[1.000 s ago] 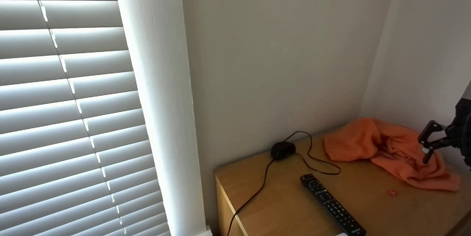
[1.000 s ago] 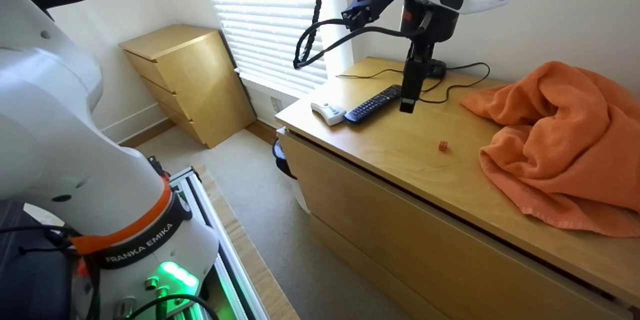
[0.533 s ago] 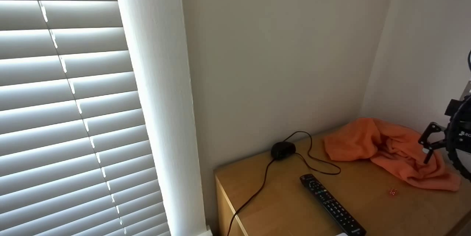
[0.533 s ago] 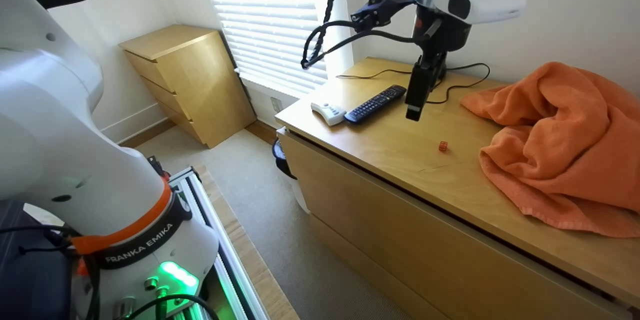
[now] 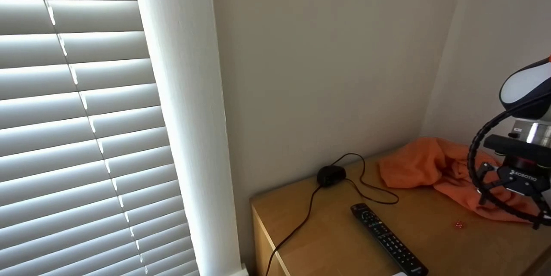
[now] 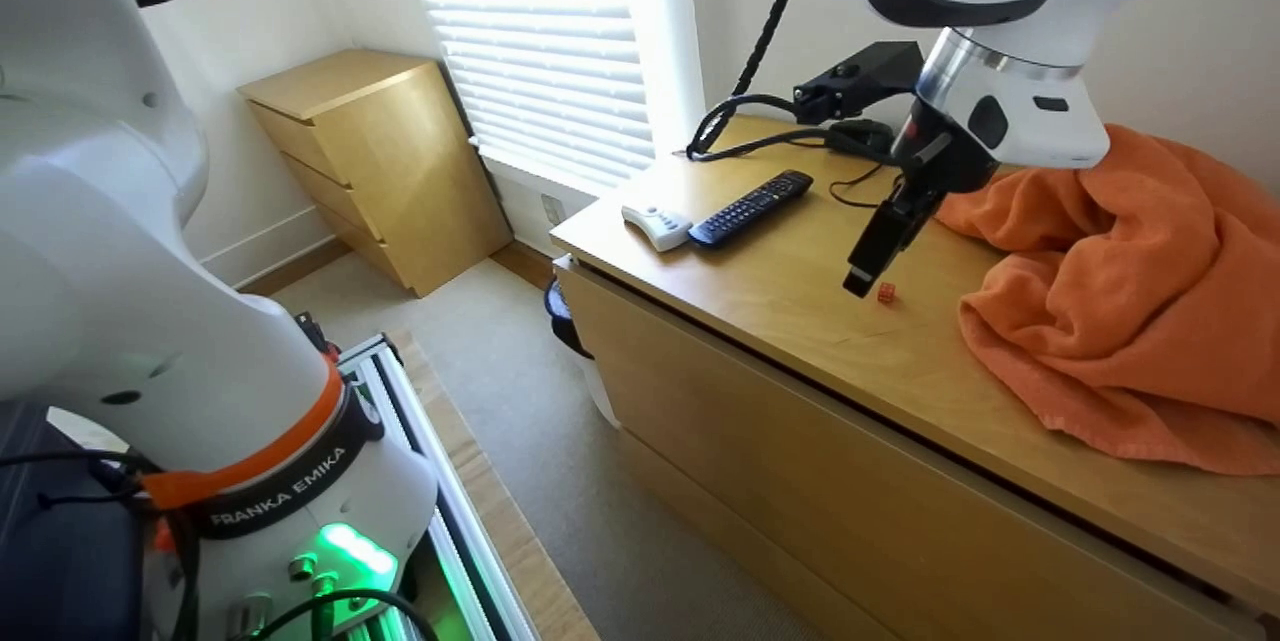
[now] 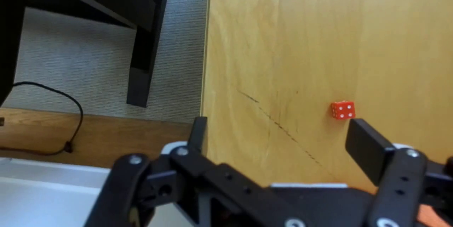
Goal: Turn the dice over
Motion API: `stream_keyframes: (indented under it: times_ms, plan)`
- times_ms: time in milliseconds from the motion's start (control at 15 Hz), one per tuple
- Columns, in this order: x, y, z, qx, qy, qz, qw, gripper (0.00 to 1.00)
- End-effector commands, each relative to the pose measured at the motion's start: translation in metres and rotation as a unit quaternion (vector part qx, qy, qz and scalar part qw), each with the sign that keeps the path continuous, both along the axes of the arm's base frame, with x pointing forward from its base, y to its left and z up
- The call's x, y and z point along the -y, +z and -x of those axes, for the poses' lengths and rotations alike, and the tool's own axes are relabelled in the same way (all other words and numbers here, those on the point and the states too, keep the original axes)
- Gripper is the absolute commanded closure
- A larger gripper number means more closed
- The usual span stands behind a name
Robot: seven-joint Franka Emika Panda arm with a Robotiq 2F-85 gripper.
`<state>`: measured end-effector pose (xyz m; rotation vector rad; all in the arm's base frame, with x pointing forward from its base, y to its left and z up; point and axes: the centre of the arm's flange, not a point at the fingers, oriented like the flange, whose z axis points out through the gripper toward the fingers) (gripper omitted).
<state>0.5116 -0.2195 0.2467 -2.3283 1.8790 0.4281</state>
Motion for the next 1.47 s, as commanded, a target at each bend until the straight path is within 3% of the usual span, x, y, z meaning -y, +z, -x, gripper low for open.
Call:
stream_keyframes:
  times_ms: [0,533,1400]
  plan:
    - [0.017,-0.024,-0.027,-0.021,-0.016,-0.036,0.999,0.0]
    - [0.017,-0.057,-0.05,0.006,-0.019,-0.059,0.998,0.0]
    - [0.008,-0.093,-0.063,0.015,0.015,-0.089,0.9958,0.0]
